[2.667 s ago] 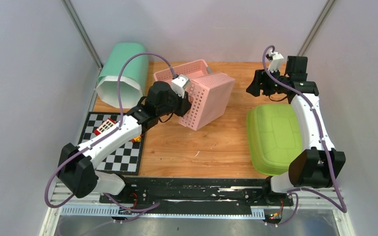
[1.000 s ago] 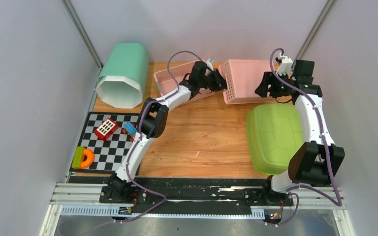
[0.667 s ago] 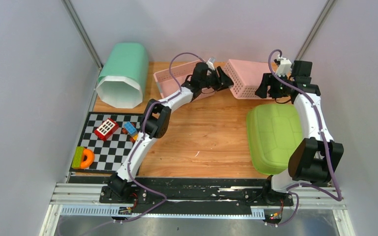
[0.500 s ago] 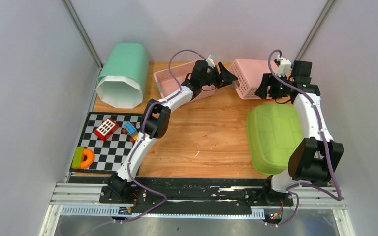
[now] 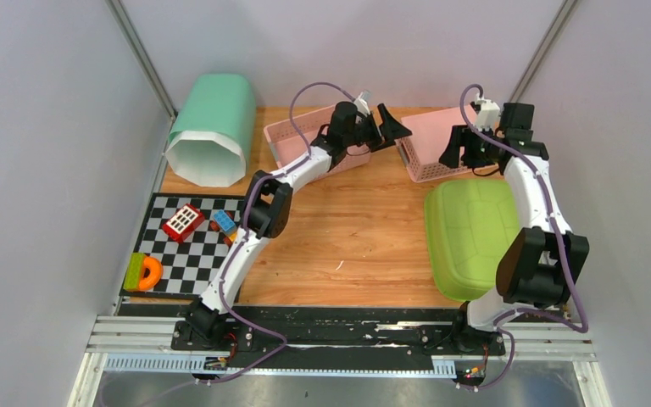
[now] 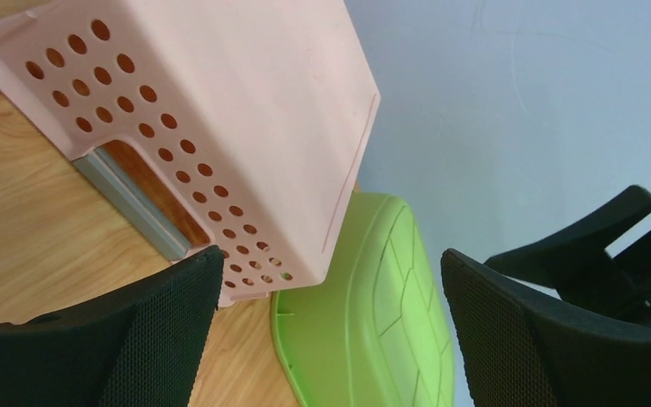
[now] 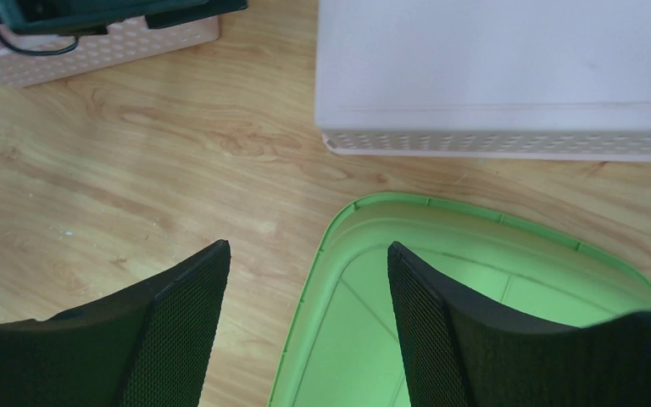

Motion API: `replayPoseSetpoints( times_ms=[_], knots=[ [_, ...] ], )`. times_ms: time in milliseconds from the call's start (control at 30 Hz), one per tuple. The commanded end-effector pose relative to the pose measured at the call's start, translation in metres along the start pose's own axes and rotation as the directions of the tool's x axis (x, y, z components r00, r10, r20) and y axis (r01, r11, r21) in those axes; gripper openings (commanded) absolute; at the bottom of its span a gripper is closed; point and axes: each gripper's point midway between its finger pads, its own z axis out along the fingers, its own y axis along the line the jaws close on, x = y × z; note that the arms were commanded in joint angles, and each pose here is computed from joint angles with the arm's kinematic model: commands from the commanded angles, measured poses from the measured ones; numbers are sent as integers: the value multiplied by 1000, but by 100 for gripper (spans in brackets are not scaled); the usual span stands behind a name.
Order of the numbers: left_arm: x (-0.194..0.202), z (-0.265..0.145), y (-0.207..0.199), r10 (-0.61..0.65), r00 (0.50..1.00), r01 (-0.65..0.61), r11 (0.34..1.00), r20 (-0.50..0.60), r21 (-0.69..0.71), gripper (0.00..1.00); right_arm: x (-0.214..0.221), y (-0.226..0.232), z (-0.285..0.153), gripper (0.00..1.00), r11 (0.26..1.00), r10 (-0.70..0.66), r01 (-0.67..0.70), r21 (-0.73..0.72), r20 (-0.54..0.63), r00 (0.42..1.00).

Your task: Turn the large container upside down

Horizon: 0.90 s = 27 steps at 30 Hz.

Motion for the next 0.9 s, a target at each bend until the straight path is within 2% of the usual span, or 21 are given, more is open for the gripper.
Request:
replayPoseSetpoints(
  times_ms=[0,133,233,367,433,533,600,700,867],
  knots=[
    [-36,-26,-48,141,990,-141,990,21,16,100,-16,-25,7,71,997,-31,30,72,9,999],
    [-62,-59,-76,284,959,-283,958,21,-39,100,-34,-40,16,71,988,-80,78,132,10,997],
    [-79,-91,-98,446,895,-443,891,9,-104,100,-47,-46,25,71,970,-154,153,190,-9,988],
    [-90,-143,-123,675,734,-674,712,-71,-198,100,-62,-51,42,71,916,-287,294,273,-68,956],
    [-90,-174,-131,772,621,-777,584,-135,-234,100,-67,-47,51,71,885,-347,361,295,-100,932],
    [-78,-228,-142,846,488,-864,432,-216,-259,100,-74,-31,74,72,834,-445,465,297,-138,885],
    [-55,-259,-127,852,433,-895,367,-295,-252,100,-77,-23,89,72,801,-490,514,306,-156,857],
    [-27,-302,-117,855,374,-922,299,-361,-247,100,-78,-15,112,73,772,-522,555,309,-188,832],
    [14,-361,-101,835,327,-941,245,-442,-232,100,-69,0,150,75,739,-559,609,288,-242,793]
  ],
)
